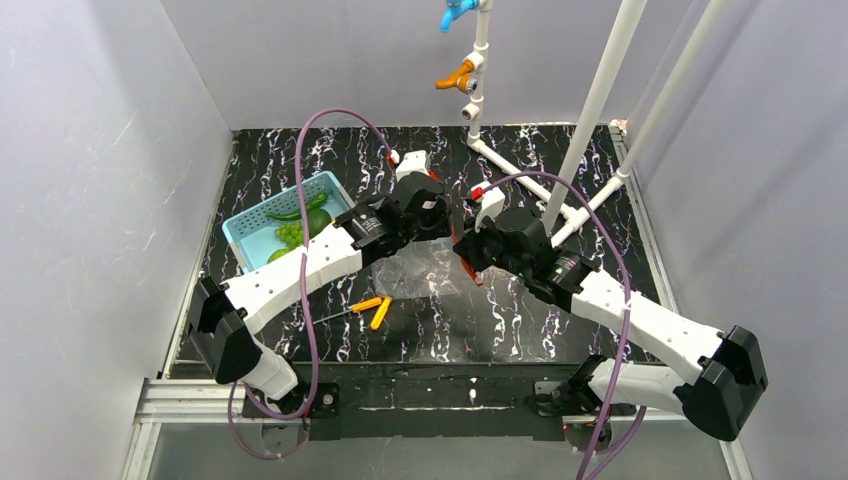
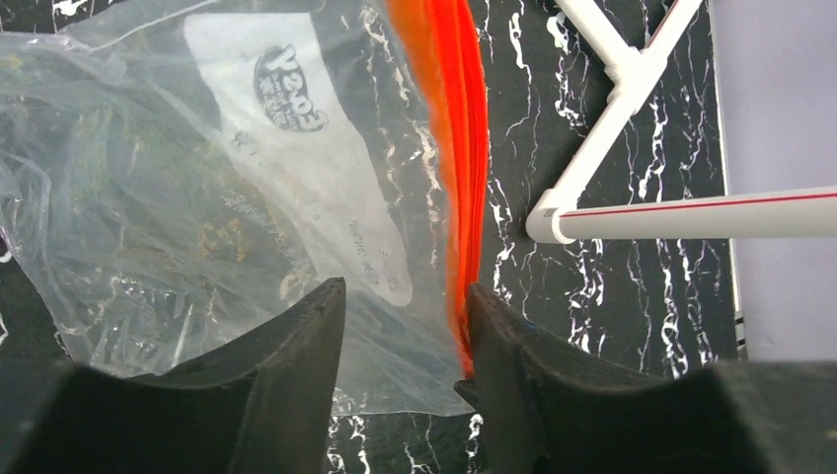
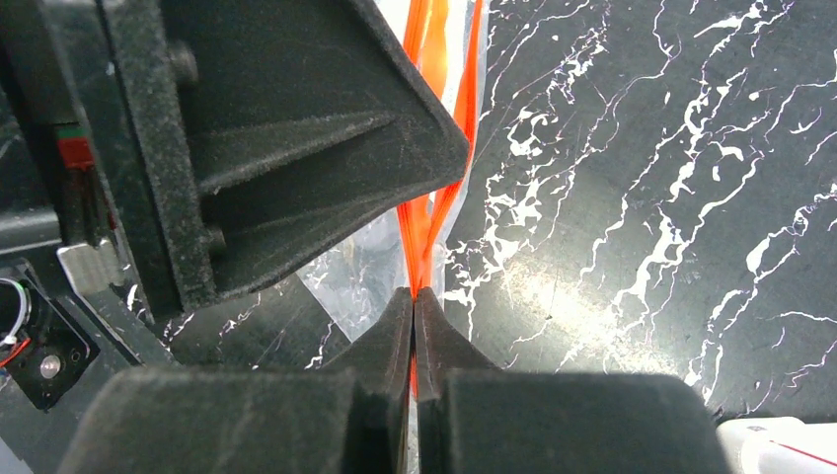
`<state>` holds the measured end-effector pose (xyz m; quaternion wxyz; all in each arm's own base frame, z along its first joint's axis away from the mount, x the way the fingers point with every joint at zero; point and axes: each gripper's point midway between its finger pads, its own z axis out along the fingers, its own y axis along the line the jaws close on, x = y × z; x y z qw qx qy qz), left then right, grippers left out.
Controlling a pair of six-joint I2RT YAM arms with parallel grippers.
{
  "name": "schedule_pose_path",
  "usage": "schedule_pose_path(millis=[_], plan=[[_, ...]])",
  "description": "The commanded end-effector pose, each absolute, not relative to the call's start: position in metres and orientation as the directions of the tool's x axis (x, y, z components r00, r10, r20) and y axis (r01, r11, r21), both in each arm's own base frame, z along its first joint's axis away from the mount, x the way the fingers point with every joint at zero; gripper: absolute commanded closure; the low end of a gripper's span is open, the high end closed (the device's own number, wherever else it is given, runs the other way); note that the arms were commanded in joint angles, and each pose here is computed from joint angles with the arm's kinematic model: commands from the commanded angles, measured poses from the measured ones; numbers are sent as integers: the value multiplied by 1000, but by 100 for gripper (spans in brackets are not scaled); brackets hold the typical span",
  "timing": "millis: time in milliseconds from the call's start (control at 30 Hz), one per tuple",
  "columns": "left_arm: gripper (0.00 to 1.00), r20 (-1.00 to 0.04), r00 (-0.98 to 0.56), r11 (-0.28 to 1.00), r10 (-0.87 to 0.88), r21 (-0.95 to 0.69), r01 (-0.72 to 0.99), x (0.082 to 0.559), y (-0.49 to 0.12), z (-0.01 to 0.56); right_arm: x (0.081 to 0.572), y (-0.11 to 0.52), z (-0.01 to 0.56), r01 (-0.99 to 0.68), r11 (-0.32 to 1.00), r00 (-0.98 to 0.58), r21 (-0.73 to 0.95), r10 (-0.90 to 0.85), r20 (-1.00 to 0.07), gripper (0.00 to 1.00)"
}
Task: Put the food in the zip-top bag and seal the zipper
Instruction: Open the zipper of the food storage bag.
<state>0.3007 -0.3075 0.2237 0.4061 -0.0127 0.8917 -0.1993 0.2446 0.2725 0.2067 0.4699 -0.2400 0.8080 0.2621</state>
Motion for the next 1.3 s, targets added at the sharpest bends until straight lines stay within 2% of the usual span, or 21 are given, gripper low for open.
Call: schedule_pose_path(millis=[0,133,367,533,633,667,733,900,1133,1233,1267], plan=[[48,-750,-630,924,-201,-360,132,301,-296,242,247,280,218,-648,732,-414,209,-109,-904,99],[51,-758,-617,920,-210,-366,137,299,-293,243,246,281,220,-652,728,-415,214,-107,-903,99],[72,-749,-631,927,-203,-355,123,302,-296,237,242,282,231,-660,719,-401,219,-90,-911,99],[76,-746,-635,924,-198,-358,133,301,-298,237,239,284,234,-670,713,-394,207,-104,-913,99],[98,-751,-636,922,-179,-354,159,301,-301,241,235,287,238,-666,711,-409,226,-95,-907,99],[100,-750,-637,918,-180,-360,165,300,-302,243,235,288,240,-659,712,-422,241,-86,-902,99],[100,-760,-624,907,-180,-373,193,298,-303,249,231,287,238,-644,715,-458,272,-76,-886,84],[100,-768,-608,889,-200,-404,218,294,-303,260,222,276,242,-619,730,-497,290,-78,-864,60],[100,-750,-621,861,-225,-451,233,287,-306,268,222,255,272,-575,755,-511,314,-32,-859,40],[100,-743,-630,852,-228,-465,240,283,-307,271,230,248,284,-533,777,-534,335,-2,-845,12],[100,-738,-633,849,-233,-472,237,282,-307,272,234,245,287,-512,790,-545,337,4,-839,6]])
